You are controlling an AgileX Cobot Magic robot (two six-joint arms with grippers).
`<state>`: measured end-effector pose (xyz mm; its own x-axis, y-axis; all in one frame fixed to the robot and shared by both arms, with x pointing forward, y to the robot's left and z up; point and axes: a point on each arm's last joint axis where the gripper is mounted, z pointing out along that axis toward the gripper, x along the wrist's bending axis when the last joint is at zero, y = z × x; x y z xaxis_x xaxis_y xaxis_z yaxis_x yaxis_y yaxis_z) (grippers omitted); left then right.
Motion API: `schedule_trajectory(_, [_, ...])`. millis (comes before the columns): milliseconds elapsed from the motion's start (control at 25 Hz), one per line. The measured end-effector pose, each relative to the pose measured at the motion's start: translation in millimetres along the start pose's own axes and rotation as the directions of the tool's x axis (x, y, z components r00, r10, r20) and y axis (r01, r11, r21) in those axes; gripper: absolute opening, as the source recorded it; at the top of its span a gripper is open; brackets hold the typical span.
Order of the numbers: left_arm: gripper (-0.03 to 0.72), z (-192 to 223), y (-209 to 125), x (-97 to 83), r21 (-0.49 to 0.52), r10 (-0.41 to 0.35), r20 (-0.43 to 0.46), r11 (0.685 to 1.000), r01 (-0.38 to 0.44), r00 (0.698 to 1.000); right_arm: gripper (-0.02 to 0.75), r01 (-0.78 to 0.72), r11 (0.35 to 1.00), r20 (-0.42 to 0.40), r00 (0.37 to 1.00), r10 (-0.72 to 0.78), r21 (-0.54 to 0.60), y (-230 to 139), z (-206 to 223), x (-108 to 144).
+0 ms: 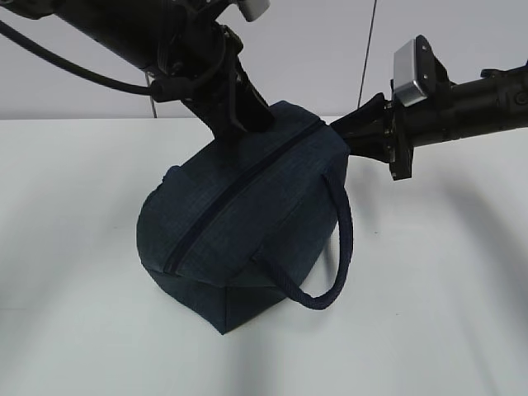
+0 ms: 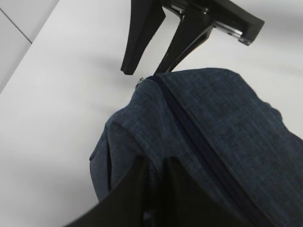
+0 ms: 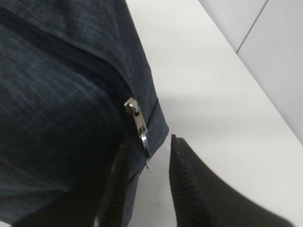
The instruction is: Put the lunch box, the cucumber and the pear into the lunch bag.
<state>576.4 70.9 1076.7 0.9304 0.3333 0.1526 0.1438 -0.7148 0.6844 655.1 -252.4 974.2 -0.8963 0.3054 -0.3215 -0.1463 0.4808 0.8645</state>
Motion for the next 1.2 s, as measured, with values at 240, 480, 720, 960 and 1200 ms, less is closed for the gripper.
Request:
schedule_trajectory(240, [0.032,0.0,0.1,0.0,-0.001,-0.001,0.0,1.0,0.001,1.0,0.199,0.005,1.0,-0.006,1.0,-0.005,0.005,-0.4,0.1,0.6])
schedule_trajectory(480, [0.032,0.0,0.1,0.0,-0.002,-0.001,0.0,1.0,0.001,1.0,0.197,0.009,1.0,-0.01,1.0,-0.008,0.01,-0.9,0.1,0.9])
schedule_trajectory(720, [0.032,0.0,0.2,0.0,-0.002,-0.002,0.0,1.0,0.002,1.0,0.196,0.014,1.0,-0.011,1.0,-0.014,0.016,-1.1,0.7,1.2])
schedule_trajectory(960, [0.032,0.0,0.2,0.1,-0.003,-0.002,-0.001,1.0,0.002,1.0,0.194,0.022,0.999,-0.012,1.0,-0.022,0.027,1.4,7.0,3.1])
schedule_trajectory(1200, [0.032,0.0,0.2,0.1,-0.003,-0.002,-0.001,1.0,0.002,1.0,0.103,0.022,0.999,0.004,1.0,-0.023,0.045,0.4,7.9,1.9])
